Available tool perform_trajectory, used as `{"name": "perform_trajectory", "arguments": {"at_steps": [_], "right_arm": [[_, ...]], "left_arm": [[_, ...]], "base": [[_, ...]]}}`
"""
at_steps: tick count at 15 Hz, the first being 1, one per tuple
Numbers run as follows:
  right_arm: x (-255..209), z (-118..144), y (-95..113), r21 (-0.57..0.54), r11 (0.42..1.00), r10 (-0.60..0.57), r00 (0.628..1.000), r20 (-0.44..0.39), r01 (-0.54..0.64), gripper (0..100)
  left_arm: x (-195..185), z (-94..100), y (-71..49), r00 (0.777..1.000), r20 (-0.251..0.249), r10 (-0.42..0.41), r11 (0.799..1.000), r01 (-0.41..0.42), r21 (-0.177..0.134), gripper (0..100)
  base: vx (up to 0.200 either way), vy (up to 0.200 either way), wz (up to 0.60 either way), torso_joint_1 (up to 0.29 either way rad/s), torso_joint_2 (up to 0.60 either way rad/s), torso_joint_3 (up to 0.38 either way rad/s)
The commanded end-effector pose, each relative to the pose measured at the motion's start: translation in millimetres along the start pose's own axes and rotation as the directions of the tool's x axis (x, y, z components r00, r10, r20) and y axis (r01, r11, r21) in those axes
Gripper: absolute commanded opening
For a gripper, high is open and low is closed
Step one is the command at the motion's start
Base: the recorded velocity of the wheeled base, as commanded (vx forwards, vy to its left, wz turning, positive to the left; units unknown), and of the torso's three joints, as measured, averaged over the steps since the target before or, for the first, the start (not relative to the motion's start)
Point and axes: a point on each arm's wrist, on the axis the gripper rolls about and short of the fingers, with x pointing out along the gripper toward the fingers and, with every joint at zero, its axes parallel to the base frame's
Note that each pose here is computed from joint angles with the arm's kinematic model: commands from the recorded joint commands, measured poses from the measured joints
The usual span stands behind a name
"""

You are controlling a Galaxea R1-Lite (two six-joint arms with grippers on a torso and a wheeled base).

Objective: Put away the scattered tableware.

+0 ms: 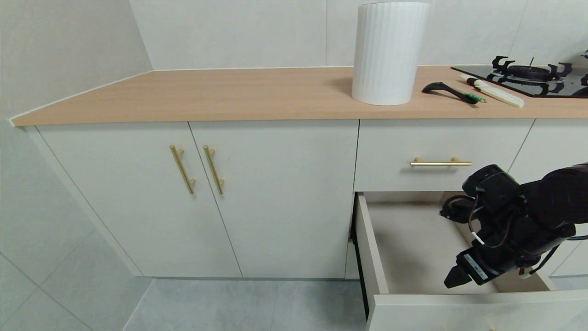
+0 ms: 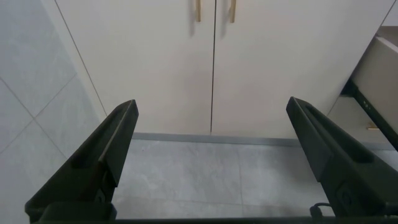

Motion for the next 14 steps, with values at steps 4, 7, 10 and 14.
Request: {"name": "perform_trajectory", "arguments": {"at_steps": [4, 7, 10, 14], "right_arm": [[13, 4, 11, -0.033, 0.999, 0.001, 0.999, -0.04, -0.003, 100], [13, 0, 15, -0.05, 0.999, 0.004, 0.998, -0.063, -0.007, 100], [12, -5, 17, -0.069, 0.998, 0.0, 0.993, -0.121, -0.009, 100], [11, -13, 22, -0.114, 0.994, -0.02, 0.979, -0.2, -0.003, 100]], "left_arm": [[0, 0.0, 0.0, 1.0, 0.0, 0.001, 1.0, -0.001, 0.0, 100], [0, 0.0, 0.0, 1.0, 0.0, 0.001, 1.0, -0.001, 0.0, 100], [0, 0.0, 0.0, 1.0, 0.0, 0.001, 1.0, -0.001, 0.0, 100], [0, 0.0, 0.0, 1.0, 0.0, 0.001, 1.0, -0.001, 0.0, 100]], "base": [[0.0, 0.0, 0.0, 0.0, 0.0, 0.0], [0.0, 0.0, 0.0, 0.0, 0.0, 0.0], [0.0, 0.0, 0.0, 0.0, 0.0, 0.0], [0.0, 0.0, 0.0, 0.0, 0.0, 0.0]]}}
